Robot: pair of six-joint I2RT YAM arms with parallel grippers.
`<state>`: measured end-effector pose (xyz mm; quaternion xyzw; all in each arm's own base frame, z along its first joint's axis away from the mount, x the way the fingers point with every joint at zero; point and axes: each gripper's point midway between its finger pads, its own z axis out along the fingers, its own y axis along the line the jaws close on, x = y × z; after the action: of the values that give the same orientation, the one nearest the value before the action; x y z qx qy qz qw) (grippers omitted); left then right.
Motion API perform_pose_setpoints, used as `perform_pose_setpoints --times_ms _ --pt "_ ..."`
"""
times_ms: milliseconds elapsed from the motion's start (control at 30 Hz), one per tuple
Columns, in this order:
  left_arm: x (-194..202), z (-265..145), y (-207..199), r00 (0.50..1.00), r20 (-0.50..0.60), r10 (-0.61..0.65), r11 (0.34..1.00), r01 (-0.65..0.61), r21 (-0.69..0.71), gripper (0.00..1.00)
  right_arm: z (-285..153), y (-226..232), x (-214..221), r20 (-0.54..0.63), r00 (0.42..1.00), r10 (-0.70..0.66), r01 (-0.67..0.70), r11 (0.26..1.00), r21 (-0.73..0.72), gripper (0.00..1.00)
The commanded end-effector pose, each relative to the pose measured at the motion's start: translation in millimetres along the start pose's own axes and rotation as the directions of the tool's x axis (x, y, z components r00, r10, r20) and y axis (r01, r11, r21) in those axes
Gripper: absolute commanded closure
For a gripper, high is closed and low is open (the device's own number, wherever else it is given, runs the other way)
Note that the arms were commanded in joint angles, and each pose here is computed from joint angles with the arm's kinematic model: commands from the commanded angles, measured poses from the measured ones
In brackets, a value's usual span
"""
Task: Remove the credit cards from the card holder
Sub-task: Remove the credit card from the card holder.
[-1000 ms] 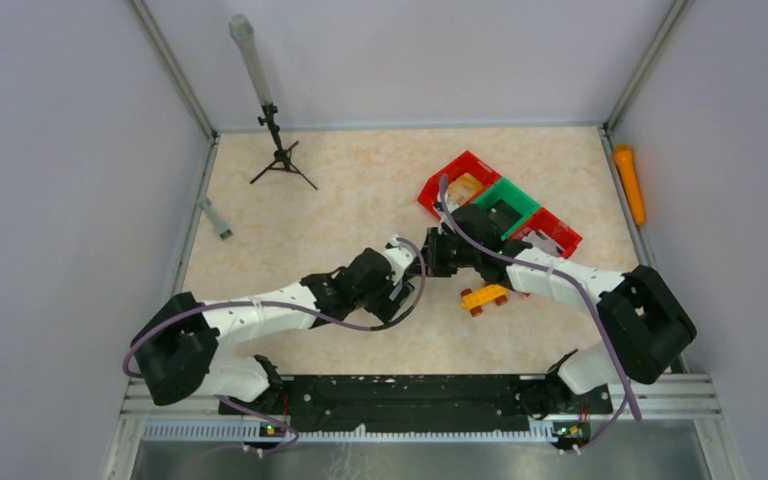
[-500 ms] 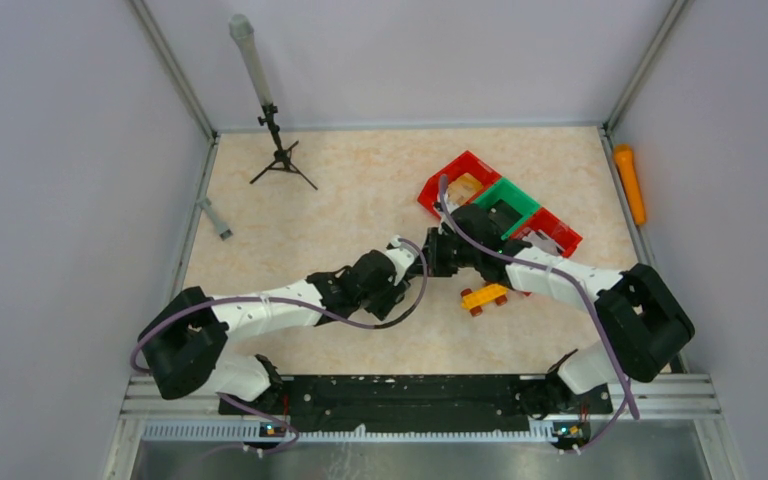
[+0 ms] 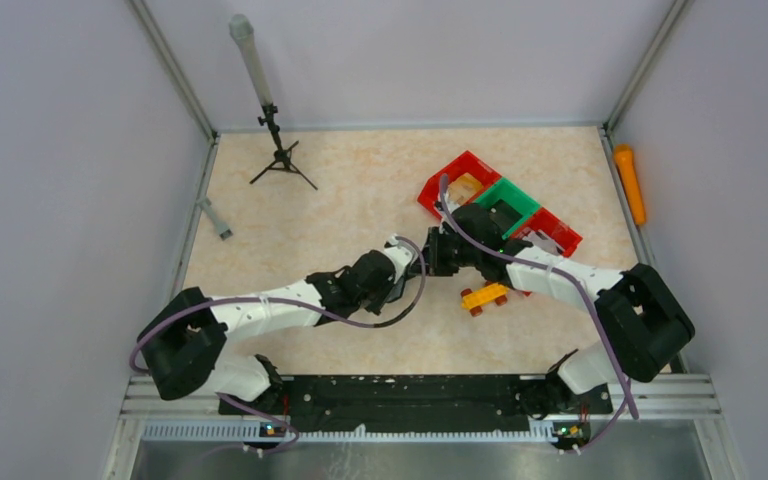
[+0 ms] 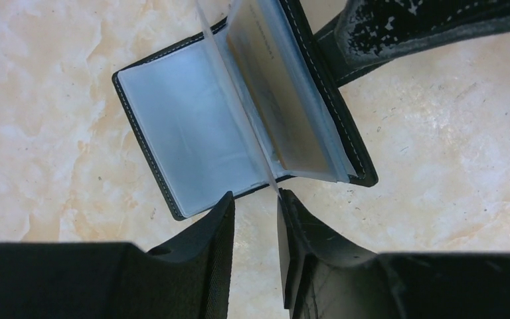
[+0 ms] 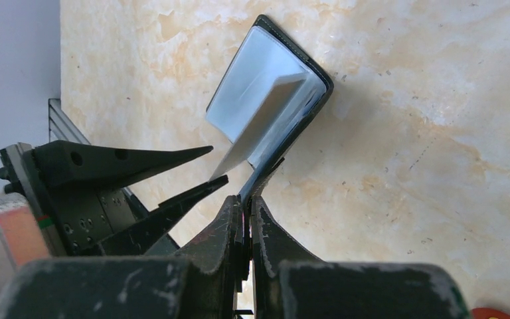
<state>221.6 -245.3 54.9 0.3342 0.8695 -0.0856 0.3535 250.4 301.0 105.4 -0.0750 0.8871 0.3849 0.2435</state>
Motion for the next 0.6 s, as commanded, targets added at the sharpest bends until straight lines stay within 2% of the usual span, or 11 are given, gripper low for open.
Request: perform_pose_setpoints --times_ms 0,100,267,400,500,567 --pt "-29.4 -10.2 9.7 0.991 0.111 -0.078 0.996 0.082 -0.034 0.69 -1.8 5.4 -8.2 0.007 1.0 -0.02 0.02 1.0 -0.019 1.0" --pt "-27.6 -11.4 21.1 0.981 0.118 -0.152 0.987 0.156 -0.028 0.74 -1.8 3.5 -6.5 0.002 1.0 -0.024 0.024 1.0 -0.013 1.0" --pt "-23.6 -8.3 28.6 0.961 0.092 -0.262 0.964 0.256 0.075 0.73 -2.1 -1.5 -1.2 -0.01 1.0 -0.024 0.024 1.0 -0.003 1.0" --pt "-19.6 -3.0 26.2 0.95 0.046 -0.308 0.945 0.299 0.133 0.67 -2.0 -4.8 3.5 -0.01 1.0 -0.019 0.019 1.0 -0.004 1.0" --pt "-13.7 2.8 32.4 0.939 0.011 -0.343 0.933 0.34 0.121 0.65 -1.8 -7.2 6.0 -0.012 1.0 -0.013 0.013 1.0 -0.002 1.0" --pt "-9.1 6.4 38.5 0.929 -0.008 -0.37 0.925 0.369 0.094 0.56 -2.2 -10.1 9.6 -0.018 1.0 -0.007 0.007 1.0 0.002 0.96"
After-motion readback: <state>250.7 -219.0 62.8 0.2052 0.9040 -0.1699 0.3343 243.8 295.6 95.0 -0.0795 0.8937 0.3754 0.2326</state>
